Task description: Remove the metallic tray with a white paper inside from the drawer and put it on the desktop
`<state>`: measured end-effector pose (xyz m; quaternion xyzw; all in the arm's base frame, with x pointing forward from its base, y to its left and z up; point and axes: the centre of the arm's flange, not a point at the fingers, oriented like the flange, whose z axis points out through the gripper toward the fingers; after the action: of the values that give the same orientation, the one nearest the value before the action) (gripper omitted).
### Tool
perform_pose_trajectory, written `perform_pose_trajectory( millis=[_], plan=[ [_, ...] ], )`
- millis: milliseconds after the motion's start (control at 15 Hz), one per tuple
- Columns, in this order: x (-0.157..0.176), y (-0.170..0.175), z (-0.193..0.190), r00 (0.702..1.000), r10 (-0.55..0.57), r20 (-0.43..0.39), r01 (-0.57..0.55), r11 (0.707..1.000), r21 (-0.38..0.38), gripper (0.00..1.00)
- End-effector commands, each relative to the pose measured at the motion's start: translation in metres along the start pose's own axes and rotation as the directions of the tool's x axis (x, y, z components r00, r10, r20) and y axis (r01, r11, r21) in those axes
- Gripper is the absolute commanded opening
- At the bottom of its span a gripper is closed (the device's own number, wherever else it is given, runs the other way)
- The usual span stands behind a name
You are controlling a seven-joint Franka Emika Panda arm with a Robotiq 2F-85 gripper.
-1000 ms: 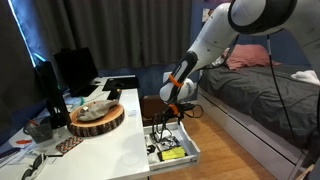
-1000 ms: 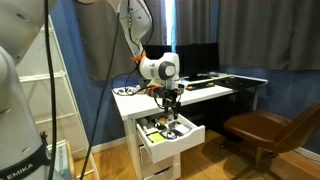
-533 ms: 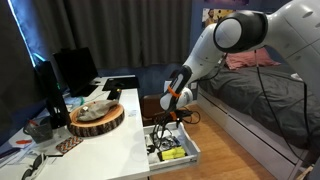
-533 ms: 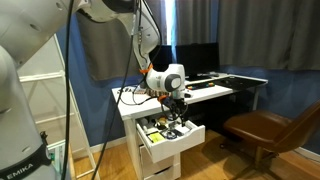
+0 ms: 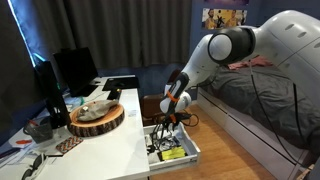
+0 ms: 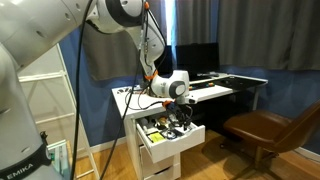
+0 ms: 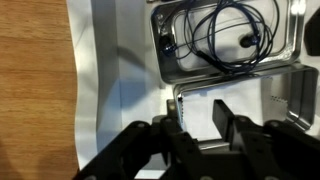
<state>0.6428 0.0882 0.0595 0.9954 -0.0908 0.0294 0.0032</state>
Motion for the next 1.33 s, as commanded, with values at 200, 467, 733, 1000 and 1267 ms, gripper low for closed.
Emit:
perform_pose_trajectory(
  millis=[200, 467, 733, 1000, 1267],
  plan=[
    [0.021, 0.006, 0.026, 1.0, 0.002, -0.026, -0.002, 1.0, 0.009, 0.25],
    [0.025, 0.01, 0.035, 1.0, 0.002, -0.03, -0.002, 1.0, -0.002, 0.21],
    [0.027, 0.01, 0.04, 0.999, -0.004, -0.033, 0.004, 1.0, -0.007, 0.0],
    [0.025, 0.007, 0.041, 1.0, -0.015, -0.022, 0.015, 1.0, -0.005, 0.01],
    [0.023, 0.006, 0.031, 1.0, -0.01, -0.008, 0.01, 1.0, -0.006, 0.01]
  ],
)
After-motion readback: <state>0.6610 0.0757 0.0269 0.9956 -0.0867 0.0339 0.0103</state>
